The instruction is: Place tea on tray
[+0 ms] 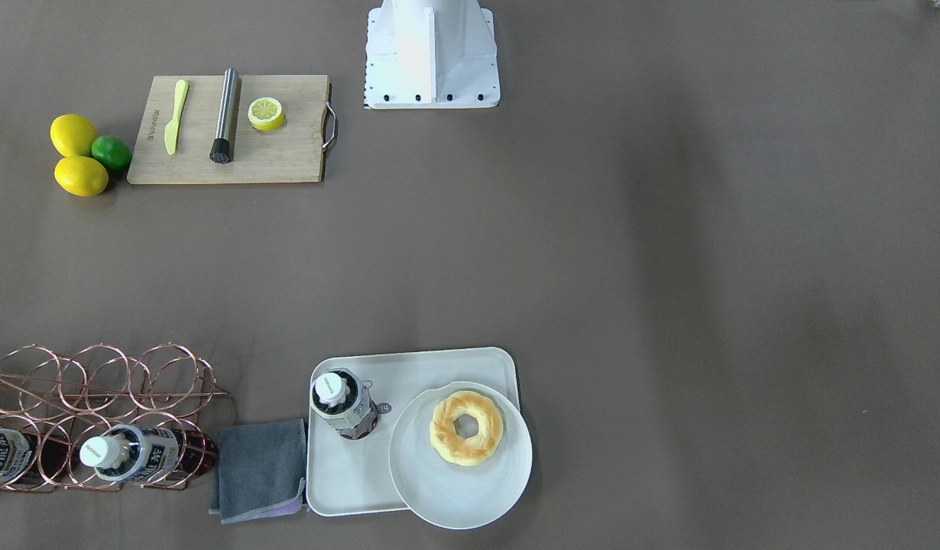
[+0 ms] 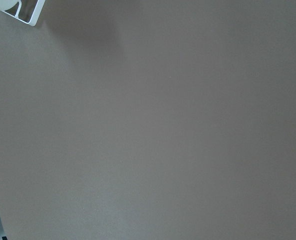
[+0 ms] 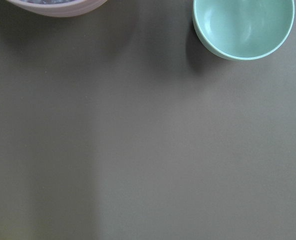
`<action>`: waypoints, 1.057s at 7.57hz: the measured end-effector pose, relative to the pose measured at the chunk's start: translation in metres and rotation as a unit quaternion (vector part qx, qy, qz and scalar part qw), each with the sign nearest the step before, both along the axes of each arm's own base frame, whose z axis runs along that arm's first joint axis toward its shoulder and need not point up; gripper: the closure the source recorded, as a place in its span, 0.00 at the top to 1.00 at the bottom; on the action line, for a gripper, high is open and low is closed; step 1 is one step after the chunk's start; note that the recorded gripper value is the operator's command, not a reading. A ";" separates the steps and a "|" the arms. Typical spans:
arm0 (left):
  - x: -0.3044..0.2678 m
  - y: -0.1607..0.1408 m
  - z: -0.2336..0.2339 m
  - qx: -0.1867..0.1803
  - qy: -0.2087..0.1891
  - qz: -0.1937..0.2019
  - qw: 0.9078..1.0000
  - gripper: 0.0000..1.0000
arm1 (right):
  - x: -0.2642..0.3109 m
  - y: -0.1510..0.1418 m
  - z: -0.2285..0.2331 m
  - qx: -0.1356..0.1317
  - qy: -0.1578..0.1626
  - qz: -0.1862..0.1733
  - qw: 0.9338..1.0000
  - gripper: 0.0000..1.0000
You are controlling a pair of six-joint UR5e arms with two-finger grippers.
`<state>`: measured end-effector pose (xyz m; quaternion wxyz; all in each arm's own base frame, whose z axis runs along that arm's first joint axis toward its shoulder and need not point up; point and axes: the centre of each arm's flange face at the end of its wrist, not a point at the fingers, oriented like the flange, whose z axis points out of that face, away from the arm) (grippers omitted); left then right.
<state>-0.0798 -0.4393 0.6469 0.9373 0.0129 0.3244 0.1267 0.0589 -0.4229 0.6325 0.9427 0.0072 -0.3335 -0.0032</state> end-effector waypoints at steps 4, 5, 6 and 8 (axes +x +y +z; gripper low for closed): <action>-0.001 0.000 0.001 -0.001 0.001 -0.002 1.000 0.97 | -0.001 0.000 0.000 -0.003 -0.004 0.002 1.000 1.00; -0.001 0.000 0.001 -0.001 0.001 -0.002 1.000 0.97 | -0.001 0.000 0.000 -0.003 -0.004 0.002 1.000 1.00; -0.001 0.000 0.001 -0.001 0.001 -0.002 1.000 0.97 | -0.001 0.000 0.000 -0.003 -0.004 0.002 1.000 1.00; -0.001 0.000 0.001 -0.001 0.002 -0.002 1.000 0.97 | -0.001 0.000 0.000 -0.003 -0.004 0.003 1.000 1.00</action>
